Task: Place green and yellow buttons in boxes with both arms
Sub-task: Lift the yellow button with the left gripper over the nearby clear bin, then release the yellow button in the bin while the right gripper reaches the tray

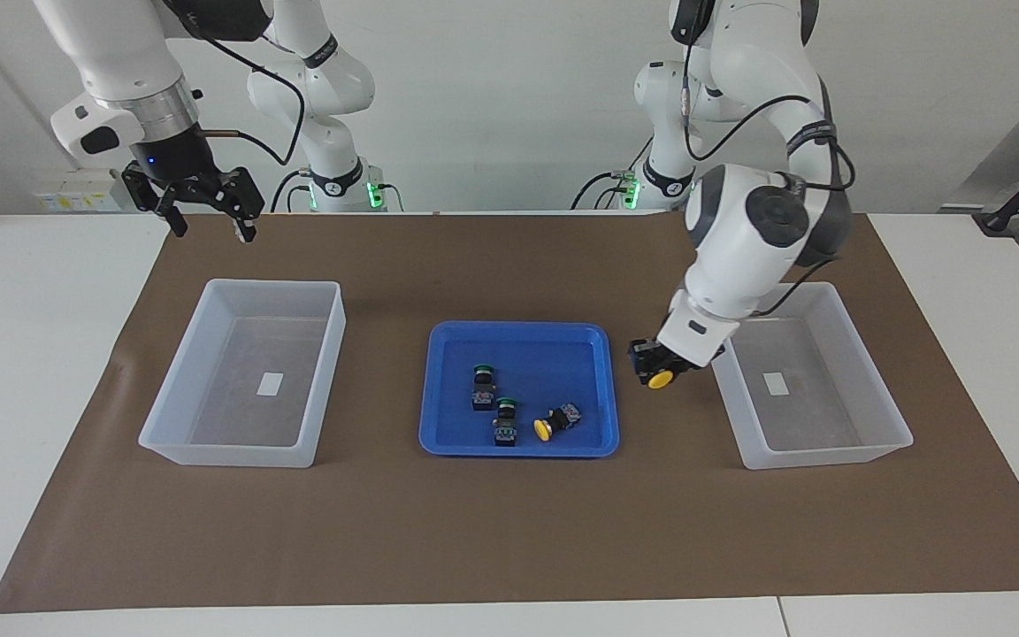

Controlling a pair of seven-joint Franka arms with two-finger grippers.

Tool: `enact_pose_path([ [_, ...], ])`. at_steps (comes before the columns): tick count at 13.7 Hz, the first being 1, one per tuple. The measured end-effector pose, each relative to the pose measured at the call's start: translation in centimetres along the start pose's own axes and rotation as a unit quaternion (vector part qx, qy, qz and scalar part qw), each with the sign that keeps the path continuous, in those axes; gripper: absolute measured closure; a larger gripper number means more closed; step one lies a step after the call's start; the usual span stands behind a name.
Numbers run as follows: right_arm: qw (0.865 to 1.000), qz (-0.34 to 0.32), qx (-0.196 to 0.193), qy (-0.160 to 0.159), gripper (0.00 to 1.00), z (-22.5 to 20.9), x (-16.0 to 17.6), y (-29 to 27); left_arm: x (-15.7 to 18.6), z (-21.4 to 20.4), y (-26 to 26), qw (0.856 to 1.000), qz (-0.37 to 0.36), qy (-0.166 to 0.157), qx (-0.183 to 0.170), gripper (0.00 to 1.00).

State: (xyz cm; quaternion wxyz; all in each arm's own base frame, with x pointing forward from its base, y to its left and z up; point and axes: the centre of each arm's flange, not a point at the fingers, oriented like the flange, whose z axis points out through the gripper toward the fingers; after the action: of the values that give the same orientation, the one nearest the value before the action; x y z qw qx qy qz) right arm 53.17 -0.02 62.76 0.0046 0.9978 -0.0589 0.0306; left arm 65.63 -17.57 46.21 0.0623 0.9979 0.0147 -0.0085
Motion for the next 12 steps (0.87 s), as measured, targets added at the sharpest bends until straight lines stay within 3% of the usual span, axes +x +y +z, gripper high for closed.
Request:
enact_pose_path([
  [5,1.000,-0.001,0.001,0.001,0.00,0.6,0.0,-0.8,1.6,0.8,-11.7,0.998,0.056,-0.014,-0.003,0.59],
  [9,0.999,0.009,0.012,0.028,0.00,3.9,0.7,-9.3,-0.3,4.6,-16.5,0.997,0.080,-0.002,0.001,0.59],
  [12,0.999,0.025,0.021,0.042,0.00,9.6,2.2,-16.2,-1.6,7.0,-17.4,0.996,0.087,0.006,0.004,0.59],
])
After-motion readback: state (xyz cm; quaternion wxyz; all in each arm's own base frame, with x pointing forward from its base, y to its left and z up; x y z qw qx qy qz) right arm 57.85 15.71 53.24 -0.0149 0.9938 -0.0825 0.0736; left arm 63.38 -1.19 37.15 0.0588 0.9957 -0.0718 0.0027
